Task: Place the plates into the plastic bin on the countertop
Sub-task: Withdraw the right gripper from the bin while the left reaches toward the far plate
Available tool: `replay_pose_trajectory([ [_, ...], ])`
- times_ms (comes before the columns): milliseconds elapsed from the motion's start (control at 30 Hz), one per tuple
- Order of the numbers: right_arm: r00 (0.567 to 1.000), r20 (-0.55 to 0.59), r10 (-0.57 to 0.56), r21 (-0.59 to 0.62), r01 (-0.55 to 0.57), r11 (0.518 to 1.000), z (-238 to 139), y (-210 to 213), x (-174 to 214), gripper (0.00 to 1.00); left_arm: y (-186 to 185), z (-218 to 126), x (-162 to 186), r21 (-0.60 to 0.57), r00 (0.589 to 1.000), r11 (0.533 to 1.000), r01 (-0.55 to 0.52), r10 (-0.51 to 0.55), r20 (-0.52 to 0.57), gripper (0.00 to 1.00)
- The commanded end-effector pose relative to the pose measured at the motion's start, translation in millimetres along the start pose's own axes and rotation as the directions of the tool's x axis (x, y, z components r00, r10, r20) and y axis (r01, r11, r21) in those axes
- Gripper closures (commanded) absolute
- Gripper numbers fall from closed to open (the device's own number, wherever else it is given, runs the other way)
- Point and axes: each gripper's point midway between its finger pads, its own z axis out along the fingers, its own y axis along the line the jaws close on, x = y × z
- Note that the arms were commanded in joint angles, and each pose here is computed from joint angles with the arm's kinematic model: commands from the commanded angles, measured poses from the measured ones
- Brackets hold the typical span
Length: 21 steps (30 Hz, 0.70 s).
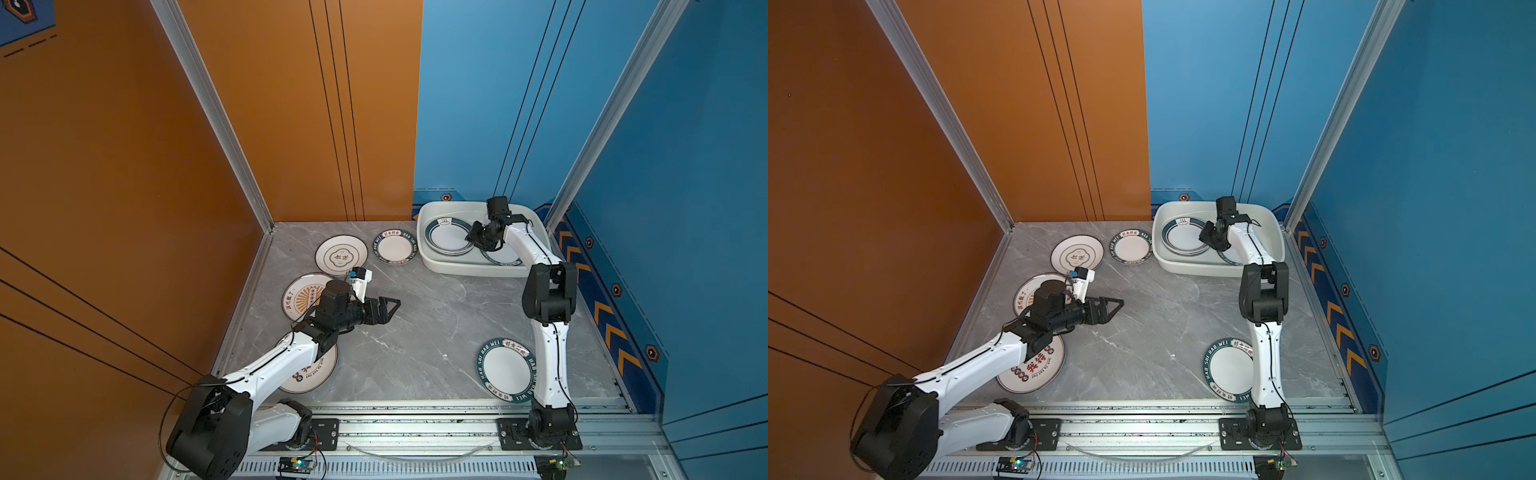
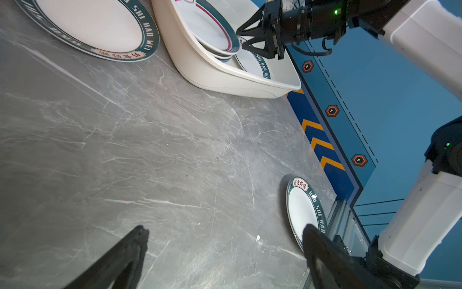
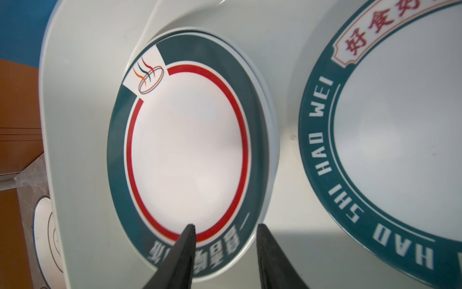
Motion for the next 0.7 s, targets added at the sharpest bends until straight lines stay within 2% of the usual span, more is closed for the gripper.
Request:
replay_pose_trajectory([
  [0, 0.999, 0.04, -0.033, 0.045, 0.031, 0.999, -25, -6, -10, 0.57, -18, 11, -2, 0.029, 0.998, 0.998, -0.06, 0.061, -0.017, 0.02],
  [200, 0.996, 0.077, -0.045, 0.061, 0.041, 0.997, -52, -13, -18, 0.57, -46, 39, 13, 0.082, 0.991, 0.992, -0.094, 0.102, -0.092, 0.02],
  [333, 0.992, 0.115, -0.046, 0.06, 0.04, 0.997, -75, -18, -22, 0.57, -78, 61, 32, 0.153, 0.976, 0.981, -0.123, 0.147, -0.159, 0.02],
  [500, 0.986, 0.164, -0.021, 0.022, 0.017, 1.0, -110, -25, -19, 0.56, -112, 89, 76, 0.235, 0.95, 0.967, -0.1, 0.163, -0.268, 0.02],
  [667, 0.987, 0.161, 0.012, 0.012, -0.014, 1.0, -126, -49, 1, 0.56, -130, 106, 121, 0.291, 0.922, 0.956, -0.03, 0.139, -0.362, 0.01],
])
